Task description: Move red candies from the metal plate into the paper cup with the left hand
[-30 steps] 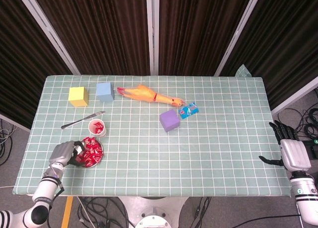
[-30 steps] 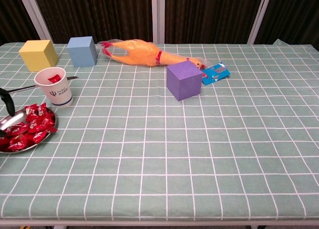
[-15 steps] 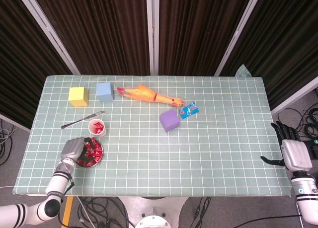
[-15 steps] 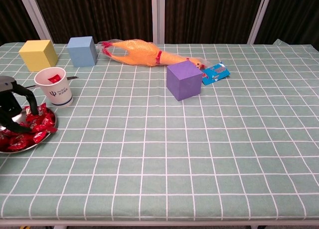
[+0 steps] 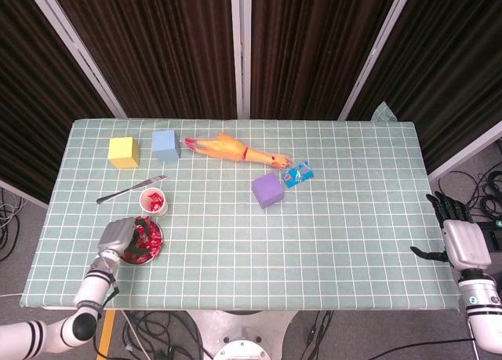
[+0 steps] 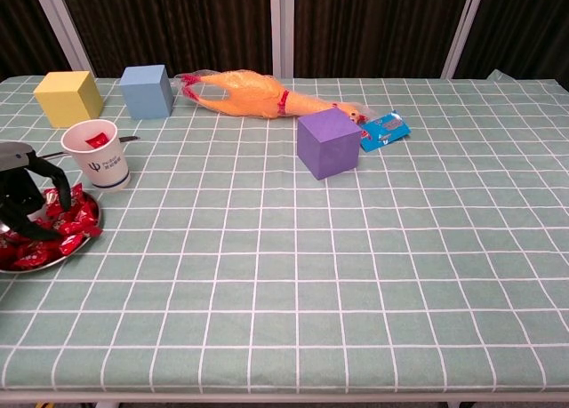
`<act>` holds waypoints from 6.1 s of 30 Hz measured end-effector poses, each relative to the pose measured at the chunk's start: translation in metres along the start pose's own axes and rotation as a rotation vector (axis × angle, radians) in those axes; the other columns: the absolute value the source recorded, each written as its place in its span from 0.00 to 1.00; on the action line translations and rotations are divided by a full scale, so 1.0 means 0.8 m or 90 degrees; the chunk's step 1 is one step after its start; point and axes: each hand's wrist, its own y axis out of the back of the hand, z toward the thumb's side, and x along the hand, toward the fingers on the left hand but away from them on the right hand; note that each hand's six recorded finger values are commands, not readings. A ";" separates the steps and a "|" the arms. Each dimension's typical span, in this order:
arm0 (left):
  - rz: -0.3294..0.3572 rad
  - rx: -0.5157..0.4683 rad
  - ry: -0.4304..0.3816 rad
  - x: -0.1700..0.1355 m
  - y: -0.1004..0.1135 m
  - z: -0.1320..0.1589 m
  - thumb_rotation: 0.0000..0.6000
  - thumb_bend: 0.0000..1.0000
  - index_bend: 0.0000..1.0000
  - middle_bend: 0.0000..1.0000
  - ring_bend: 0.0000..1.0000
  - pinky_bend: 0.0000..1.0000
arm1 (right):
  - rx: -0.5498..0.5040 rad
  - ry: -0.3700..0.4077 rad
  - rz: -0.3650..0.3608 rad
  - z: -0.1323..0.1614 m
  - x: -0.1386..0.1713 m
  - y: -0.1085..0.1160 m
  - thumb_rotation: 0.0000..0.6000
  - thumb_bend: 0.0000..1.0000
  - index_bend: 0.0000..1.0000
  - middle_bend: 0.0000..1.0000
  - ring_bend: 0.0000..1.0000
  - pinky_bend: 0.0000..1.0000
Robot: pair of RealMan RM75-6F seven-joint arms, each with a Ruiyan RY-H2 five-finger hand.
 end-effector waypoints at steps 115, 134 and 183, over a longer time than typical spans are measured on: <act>0.146 -0.014 0.003 0.034 0.109 0.051 1.00 0.37 0.68 1.00 1.00 1.00 | 0.001 -0.013 0.009 -0.007 -0.001 -0.005 0.85 0.00 0.00 0.00 0.00 0.00; 0.148 -0.024 -0.016 0.040 0.118 0.060 1.00 0.25 0.48 1.00 1.00 1.00 | -0.002 -0.015 0.005 -0.009 -0.001 -0.003 0.86 0.00 0.00 0.00 0.00 0.00; -0.029 -0.039 0.142 0.016 0.017 -0.033 1.00 0.19 0.54 1.00 1.00 1.00 | -0.009 0.006 -0.001 0.001 -0.002 0.000 0.85 0.00 0.00 0.00 0.00 0.00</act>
